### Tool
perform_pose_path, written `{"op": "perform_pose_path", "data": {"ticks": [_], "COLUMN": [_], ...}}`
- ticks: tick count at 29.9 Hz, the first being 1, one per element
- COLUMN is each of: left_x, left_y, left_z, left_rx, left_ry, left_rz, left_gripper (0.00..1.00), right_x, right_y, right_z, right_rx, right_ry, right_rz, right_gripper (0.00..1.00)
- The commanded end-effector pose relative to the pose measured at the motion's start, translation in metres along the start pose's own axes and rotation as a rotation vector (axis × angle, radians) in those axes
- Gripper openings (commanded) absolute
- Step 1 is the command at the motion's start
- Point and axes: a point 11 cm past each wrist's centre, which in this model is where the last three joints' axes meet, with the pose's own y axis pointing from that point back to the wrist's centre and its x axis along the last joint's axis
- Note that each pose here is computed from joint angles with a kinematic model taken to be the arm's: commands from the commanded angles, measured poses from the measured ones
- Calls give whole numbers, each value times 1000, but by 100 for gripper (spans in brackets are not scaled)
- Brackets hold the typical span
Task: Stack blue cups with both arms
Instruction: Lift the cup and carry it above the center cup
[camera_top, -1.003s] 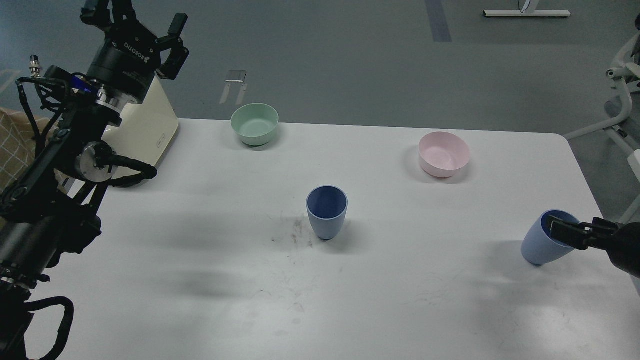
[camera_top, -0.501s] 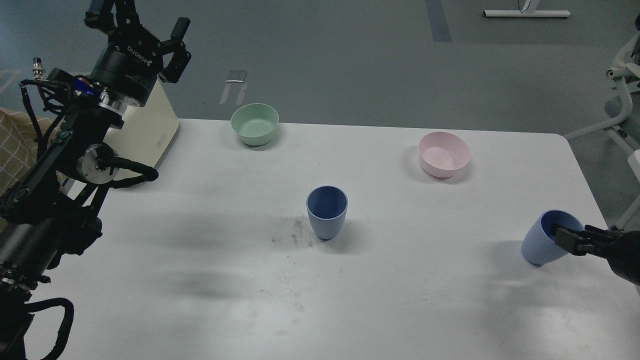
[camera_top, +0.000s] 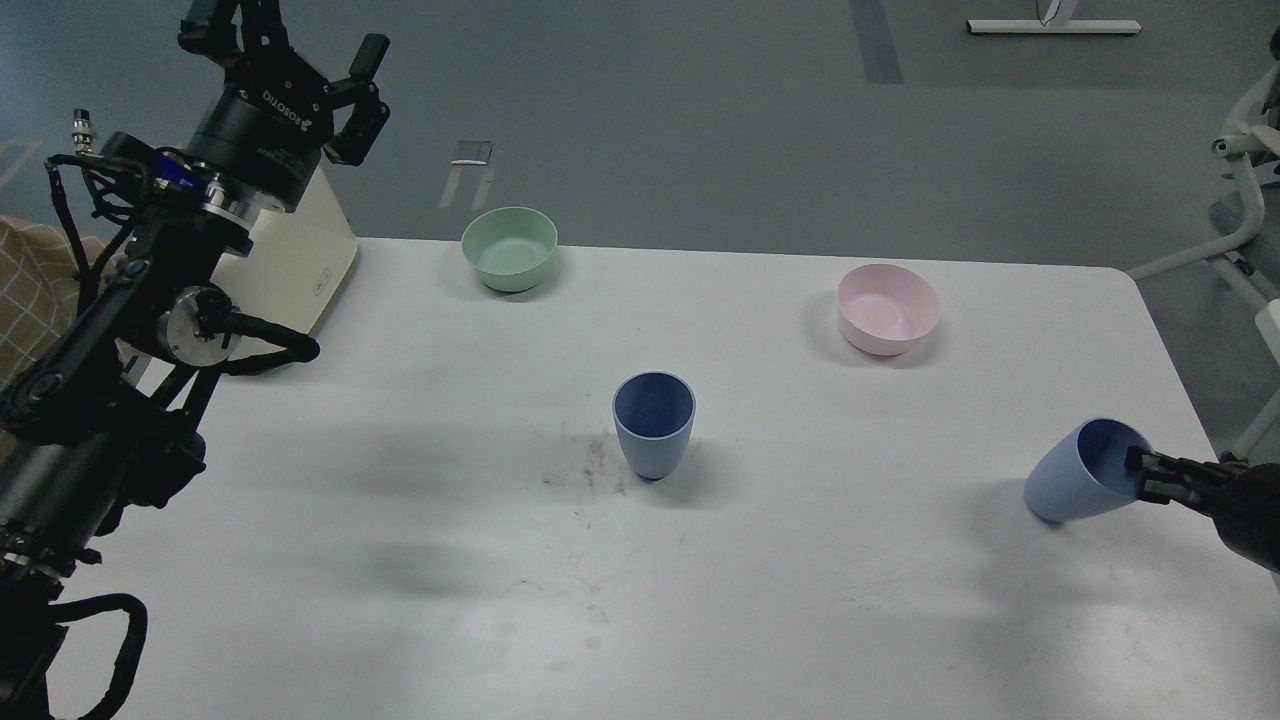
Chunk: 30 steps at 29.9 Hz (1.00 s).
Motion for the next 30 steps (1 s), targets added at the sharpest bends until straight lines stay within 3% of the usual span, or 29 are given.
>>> {"op": "perform_pose_path", "data": {"ticks": [1,7,12,17,30], "left_x": [-1,-7,-7,-9,-10], "left_y": [-1,-3,2,-2,-3], "left_z": [1,3,-1,3,3], "left_rx": [-2,-11,-3,-11,-7], "left_ry": [0,4,7,5,-4], "left_rz": [-3,-20,-17,-25,-34], "left_gripper": [98,98,98,98,98], "right_x": [15,67,141,153,128], "right_y": [5,16,44,27,-25], "right_z": [3,-7,-101,-197,-359], "right_rx": [-3,68,333,510,695], "right_ry": [-14,-98,-34,100,367], "right_rz": [49,186,358,320,123], "right_gripper": [0,0,0,0,0]}}
